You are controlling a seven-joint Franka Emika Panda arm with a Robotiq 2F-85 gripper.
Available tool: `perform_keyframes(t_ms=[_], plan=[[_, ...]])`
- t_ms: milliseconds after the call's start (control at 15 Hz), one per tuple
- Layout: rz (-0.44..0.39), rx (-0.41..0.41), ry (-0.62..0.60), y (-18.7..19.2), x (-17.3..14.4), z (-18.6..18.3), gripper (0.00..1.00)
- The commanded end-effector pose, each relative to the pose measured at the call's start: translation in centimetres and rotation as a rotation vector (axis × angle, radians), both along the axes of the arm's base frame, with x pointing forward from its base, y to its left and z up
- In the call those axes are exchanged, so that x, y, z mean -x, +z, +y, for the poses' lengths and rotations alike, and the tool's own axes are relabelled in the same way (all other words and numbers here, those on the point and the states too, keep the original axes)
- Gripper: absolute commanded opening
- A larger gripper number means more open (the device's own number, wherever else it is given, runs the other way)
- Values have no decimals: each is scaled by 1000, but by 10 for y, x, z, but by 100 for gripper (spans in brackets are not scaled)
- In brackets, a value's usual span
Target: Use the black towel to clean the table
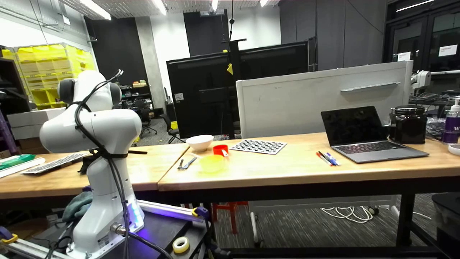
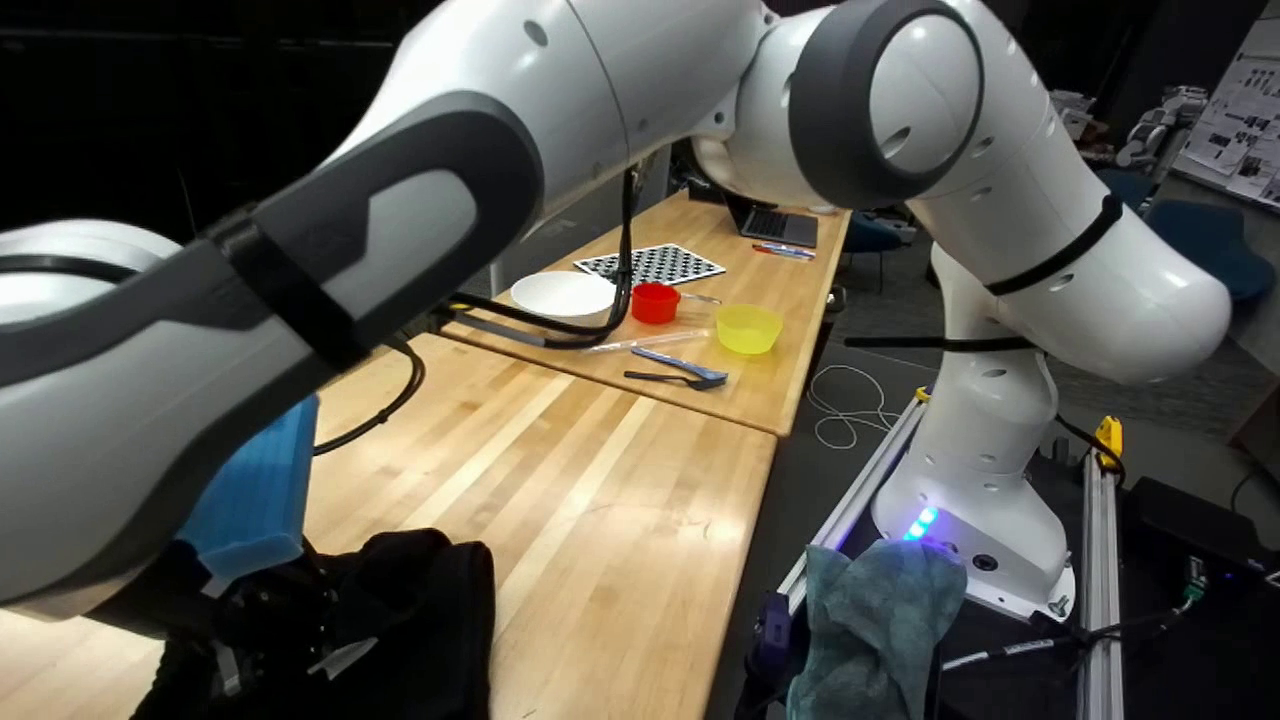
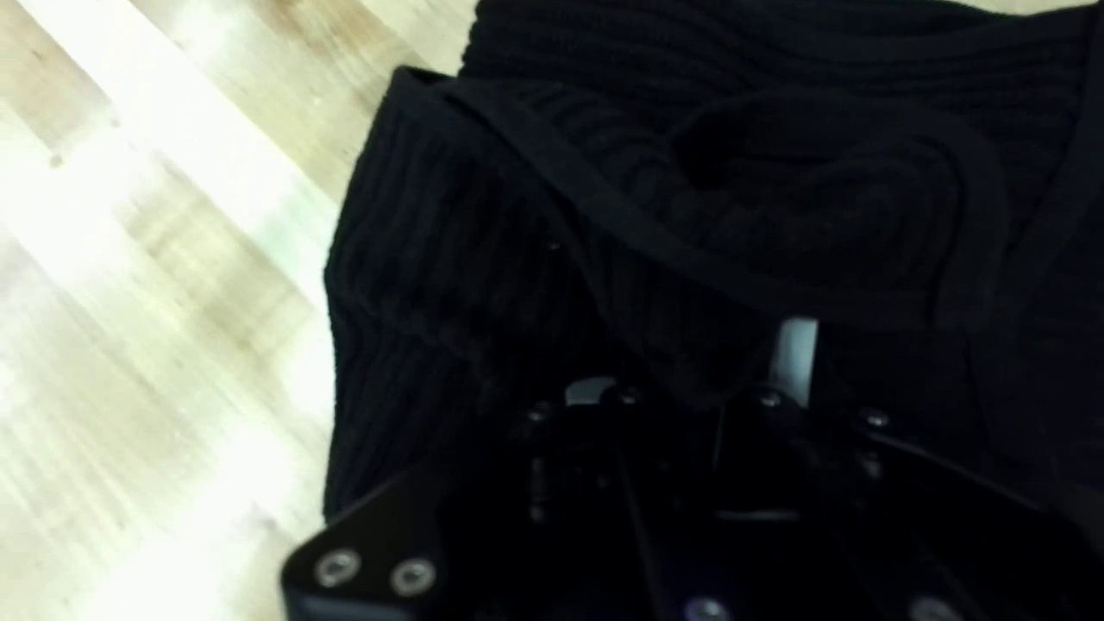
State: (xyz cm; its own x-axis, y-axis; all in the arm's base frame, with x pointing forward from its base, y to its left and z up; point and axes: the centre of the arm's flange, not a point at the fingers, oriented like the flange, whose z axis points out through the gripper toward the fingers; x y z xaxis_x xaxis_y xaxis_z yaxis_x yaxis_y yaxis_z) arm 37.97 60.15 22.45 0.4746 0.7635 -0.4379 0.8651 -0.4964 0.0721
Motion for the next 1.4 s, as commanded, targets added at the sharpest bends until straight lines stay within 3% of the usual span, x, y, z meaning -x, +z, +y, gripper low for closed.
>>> perform_keyframes(t_ms=[0, 467, 800, 1333], plan=[[-18, -41, -54, -30, -43, 5, 4], [-52, -70, -157, -17, -85, -53, 4], [-78, -87, -243, -13, -116, -120, 4], [-107, -131, -346, -15, -125, -220, 4]])
